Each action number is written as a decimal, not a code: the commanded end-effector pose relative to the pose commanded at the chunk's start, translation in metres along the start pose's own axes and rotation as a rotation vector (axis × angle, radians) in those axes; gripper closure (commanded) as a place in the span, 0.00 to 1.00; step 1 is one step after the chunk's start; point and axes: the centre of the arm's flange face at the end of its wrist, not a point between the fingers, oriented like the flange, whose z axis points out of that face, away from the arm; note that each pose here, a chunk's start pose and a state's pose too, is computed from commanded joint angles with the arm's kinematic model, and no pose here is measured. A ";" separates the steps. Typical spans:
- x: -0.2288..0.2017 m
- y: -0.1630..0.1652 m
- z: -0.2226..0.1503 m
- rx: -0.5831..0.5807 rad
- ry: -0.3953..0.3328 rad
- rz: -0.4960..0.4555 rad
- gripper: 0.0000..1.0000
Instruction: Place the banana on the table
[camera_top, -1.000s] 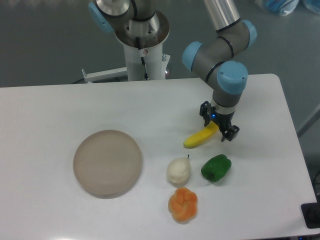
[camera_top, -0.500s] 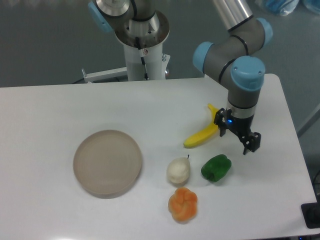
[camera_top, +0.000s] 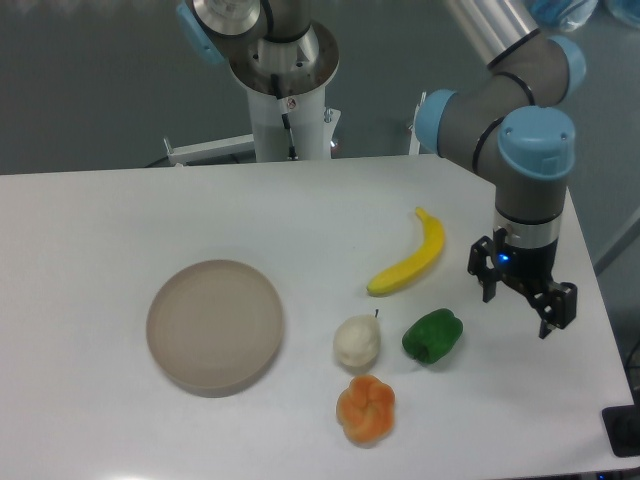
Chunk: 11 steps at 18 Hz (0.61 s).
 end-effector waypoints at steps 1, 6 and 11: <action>-0.004 -0.004 0.001 0.001 -0.006 -0.012 0.00; -0.010 -0.008 -0.002 0.003 -0.019 -0.021 0.00; -0.011 -0.009 -0.003 0.004 -0.022 -0.023 0.00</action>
